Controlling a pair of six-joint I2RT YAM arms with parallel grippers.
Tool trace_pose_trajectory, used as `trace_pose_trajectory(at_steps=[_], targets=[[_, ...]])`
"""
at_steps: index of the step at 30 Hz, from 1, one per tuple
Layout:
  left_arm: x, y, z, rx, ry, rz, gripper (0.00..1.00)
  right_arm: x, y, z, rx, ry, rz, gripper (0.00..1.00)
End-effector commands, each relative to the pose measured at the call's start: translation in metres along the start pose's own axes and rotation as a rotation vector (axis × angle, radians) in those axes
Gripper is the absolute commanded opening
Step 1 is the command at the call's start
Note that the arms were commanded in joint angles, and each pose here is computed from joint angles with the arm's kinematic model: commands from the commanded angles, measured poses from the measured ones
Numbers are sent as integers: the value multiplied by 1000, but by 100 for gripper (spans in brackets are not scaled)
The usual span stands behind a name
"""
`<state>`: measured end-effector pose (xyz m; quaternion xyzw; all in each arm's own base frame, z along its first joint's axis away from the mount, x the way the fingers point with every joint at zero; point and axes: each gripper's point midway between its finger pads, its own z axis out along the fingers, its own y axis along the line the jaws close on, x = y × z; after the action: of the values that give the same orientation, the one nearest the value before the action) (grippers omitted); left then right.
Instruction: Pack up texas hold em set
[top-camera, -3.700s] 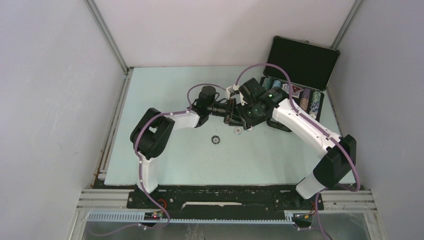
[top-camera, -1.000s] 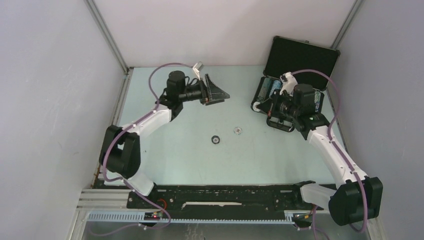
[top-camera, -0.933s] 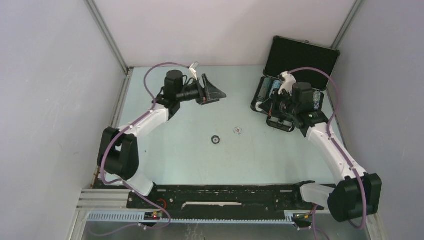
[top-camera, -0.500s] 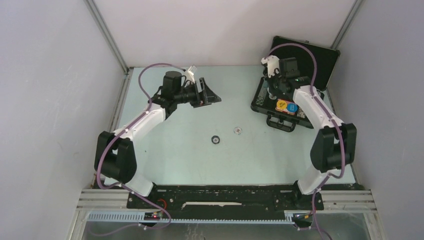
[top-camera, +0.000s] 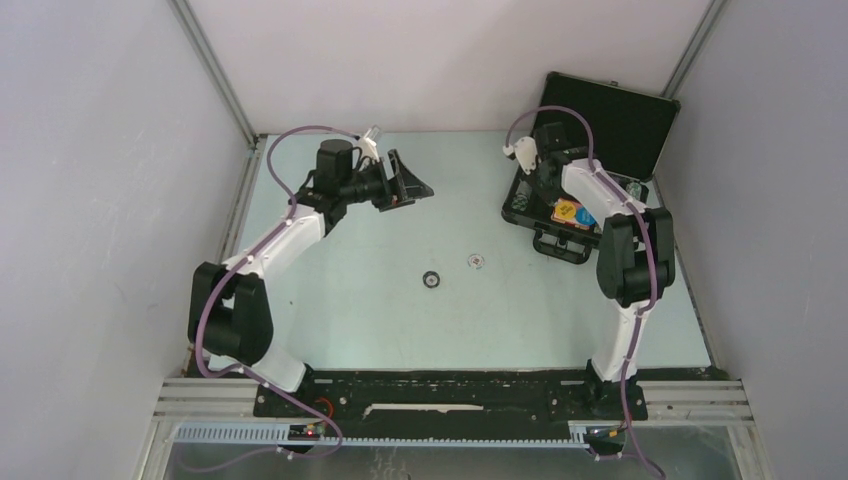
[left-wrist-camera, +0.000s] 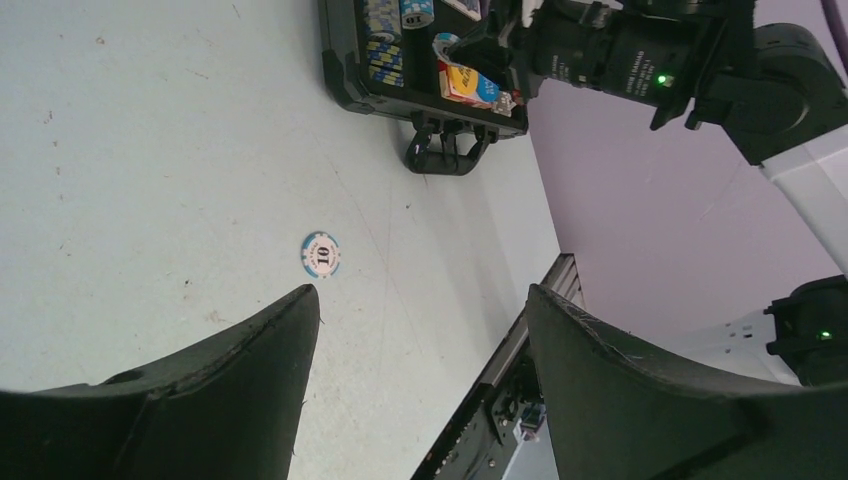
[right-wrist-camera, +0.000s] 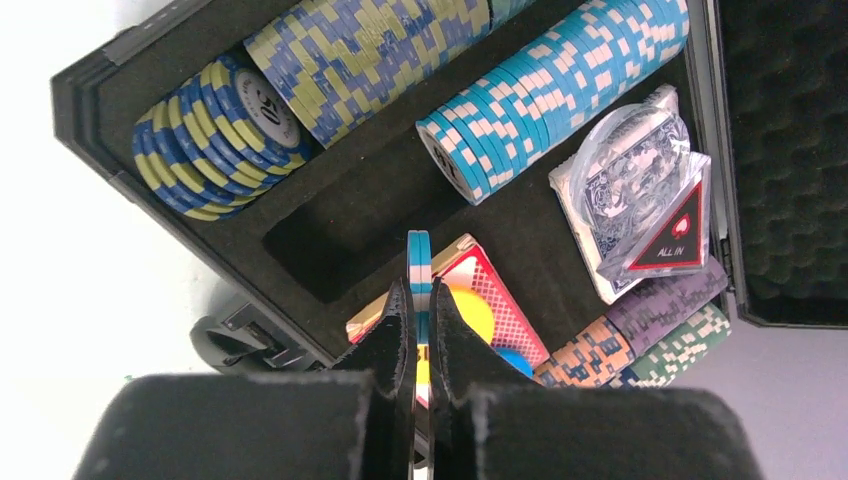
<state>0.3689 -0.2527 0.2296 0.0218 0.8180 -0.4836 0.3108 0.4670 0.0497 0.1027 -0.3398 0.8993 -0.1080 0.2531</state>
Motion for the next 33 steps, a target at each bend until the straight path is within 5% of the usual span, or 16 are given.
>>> trace_pose_trajectory(at_steps=[1,21,33], targets=[[-20,-23,-3,75,-39,33,81,-17,-13,2,77,-13,-97,0],[-25,-26,-4,117,-53,10,81,-29,-11,21,111,-44,-168,3],[-25,-29,-5,139,-58,3,82,-29,-5,32,136,-35,-186,15]])
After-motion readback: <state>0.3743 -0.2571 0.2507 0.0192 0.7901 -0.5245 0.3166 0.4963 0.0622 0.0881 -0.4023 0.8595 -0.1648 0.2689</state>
